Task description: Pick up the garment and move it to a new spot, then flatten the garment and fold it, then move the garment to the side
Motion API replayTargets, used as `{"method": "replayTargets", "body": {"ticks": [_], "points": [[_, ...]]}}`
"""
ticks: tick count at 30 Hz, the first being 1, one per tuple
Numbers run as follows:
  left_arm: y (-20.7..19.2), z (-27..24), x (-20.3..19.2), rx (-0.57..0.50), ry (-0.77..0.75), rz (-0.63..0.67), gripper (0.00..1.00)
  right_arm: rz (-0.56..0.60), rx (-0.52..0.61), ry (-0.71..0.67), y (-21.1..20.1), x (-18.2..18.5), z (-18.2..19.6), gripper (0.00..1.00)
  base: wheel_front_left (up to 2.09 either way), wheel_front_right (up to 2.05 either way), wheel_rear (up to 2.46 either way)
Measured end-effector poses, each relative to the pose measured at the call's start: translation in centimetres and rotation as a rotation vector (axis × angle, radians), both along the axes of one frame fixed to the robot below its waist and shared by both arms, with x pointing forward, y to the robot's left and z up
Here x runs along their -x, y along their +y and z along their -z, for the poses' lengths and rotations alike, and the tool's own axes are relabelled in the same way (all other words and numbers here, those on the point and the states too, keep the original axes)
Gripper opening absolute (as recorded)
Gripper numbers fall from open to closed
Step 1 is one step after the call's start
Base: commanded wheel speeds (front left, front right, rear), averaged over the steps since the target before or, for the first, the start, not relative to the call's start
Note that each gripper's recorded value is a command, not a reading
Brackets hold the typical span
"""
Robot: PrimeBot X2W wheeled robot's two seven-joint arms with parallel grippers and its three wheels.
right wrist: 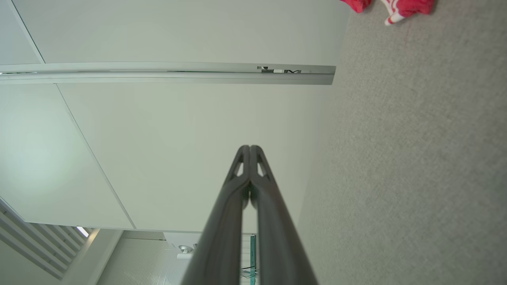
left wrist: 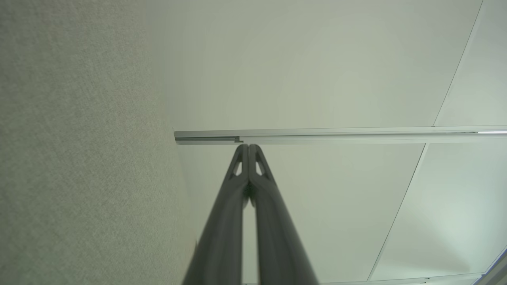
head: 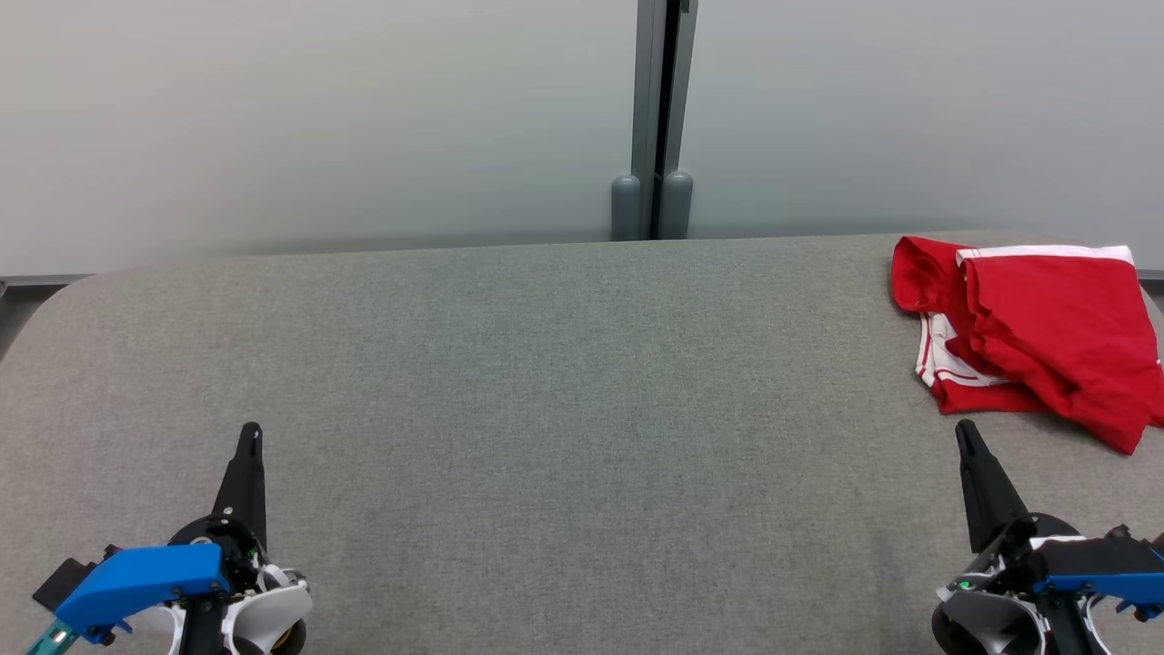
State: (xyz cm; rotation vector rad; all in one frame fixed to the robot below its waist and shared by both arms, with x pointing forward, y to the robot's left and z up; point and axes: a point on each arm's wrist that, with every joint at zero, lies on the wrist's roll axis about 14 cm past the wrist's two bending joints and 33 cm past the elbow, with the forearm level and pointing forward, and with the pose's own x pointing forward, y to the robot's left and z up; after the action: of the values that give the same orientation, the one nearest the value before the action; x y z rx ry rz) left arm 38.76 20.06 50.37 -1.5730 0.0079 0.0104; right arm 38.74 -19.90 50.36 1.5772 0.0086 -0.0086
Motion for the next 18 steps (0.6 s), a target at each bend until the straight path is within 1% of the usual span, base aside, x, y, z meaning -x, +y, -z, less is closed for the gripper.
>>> {"method": "replayTargets", "body": {"ticks": [18], "points": [[0.0, -0.01, 0.0, 0.0, 0.0, 0.0, 0.0, 0.0, 0.0, 0.0, 0.01, -0.01, -0.01, 0.0, 0.0, 0.0, 0.0]]}}
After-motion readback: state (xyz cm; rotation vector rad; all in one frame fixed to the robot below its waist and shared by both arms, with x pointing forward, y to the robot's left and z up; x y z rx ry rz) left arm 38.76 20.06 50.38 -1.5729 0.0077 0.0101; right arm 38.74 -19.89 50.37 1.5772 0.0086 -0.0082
